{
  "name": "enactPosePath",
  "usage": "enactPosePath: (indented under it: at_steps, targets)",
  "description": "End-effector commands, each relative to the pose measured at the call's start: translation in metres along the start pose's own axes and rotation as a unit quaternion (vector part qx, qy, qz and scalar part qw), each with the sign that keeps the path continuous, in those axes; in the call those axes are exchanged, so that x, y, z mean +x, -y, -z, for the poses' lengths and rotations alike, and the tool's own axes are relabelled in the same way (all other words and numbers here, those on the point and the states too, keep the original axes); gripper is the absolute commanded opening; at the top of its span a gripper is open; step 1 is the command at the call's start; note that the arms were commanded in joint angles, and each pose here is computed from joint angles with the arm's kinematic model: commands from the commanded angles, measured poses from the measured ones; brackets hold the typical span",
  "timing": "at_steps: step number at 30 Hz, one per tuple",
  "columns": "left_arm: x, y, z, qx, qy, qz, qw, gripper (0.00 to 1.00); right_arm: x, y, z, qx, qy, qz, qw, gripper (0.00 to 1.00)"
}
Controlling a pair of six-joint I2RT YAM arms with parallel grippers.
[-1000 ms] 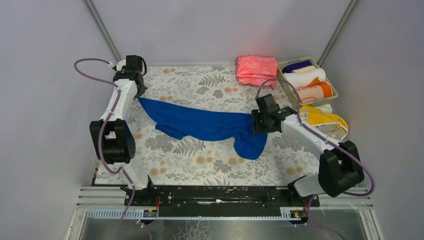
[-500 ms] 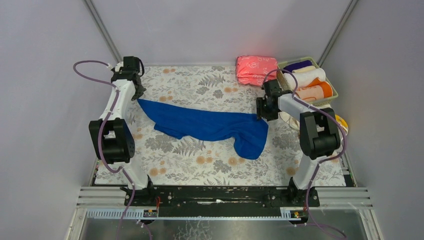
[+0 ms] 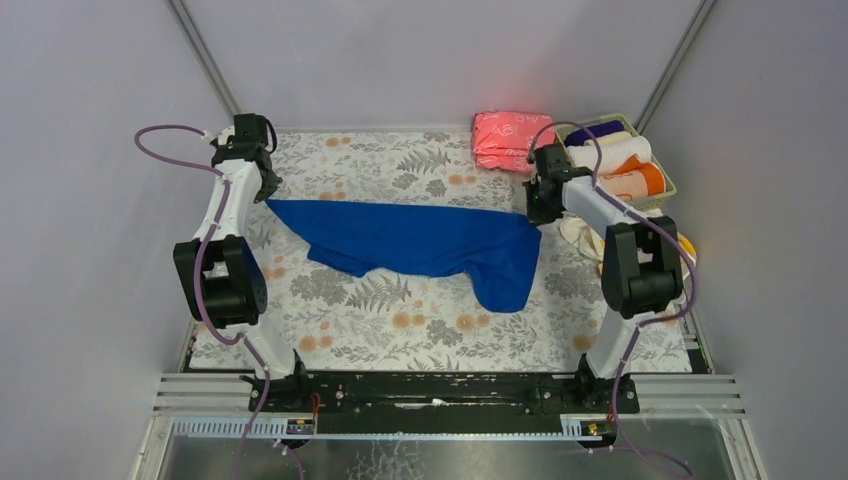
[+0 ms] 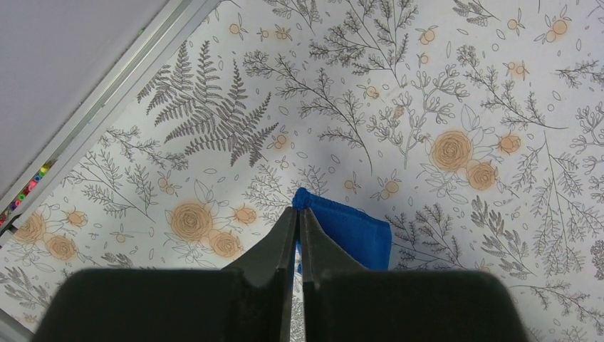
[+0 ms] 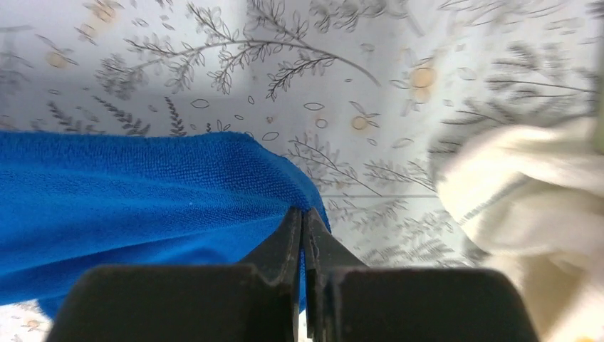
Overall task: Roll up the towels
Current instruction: Flatten out the towel at the center of the board.
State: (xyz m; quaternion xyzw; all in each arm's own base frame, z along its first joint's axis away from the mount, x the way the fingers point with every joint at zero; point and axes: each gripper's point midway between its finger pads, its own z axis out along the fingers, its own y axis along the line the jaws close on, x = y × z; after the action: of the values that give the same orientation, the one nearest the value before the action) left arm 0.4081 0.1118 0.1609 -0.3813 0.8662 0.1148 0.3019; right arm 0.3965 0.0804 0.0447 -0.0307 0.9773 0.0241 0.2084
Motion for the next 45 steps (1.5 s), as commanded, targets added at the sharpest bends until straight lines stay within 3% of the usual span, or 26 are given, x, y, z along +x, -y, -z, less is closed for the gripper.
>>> enactPosePath:
  at_steps: [1,7,10,21,27,35,45]
  targets:
    - [-0.015,-0.010,0.003,-0.008,0.028,0.008,1.000,0.00,-0.036,0.012,0.069,0.030,0.097,0.007,0.995,0.09]
    - [-0.014,-0.012,0.000,-0.013,0.025,0.005,1.000,0.00,0.000,-0.004,0.062,-0.020,0.047,0.000,0.999,0.45]
    - [-0.014,-0.012,-0.001,-0.015,0.025,0.004,1.000,0.00,-0.003,-0.001,0.063,-0.014,0.065,-0.001,0.998,0.50]
    - [-0.010,-0.012,-0.006,-0.018,0.015,-0.003,1.000,0.00,-0.048,-0.001,0.019,-0.005,0.037,0.036,0.999,0.50]
    - [-0.008,-0.011,-0.009,-0.017,0.010,-0.005,1.000,0.00,-0.062,0.008,-0.003,0.006,0.027,0.108,0.994,0.51]
    - [-0.007,-0.010,-0.011,-0.016,0.005,-0.004,1.000,0.00,-0.066,-0.002,-0.023,-0.109,0.007,0.117,0.987,0.49]
    - [-0.004,-0.009,-0.014,-0.015,0.000,-0.006,1.000,0.00,-0.055,-0.013,-0.049,-0.179,-0.026,0.106,0.978,0.46]
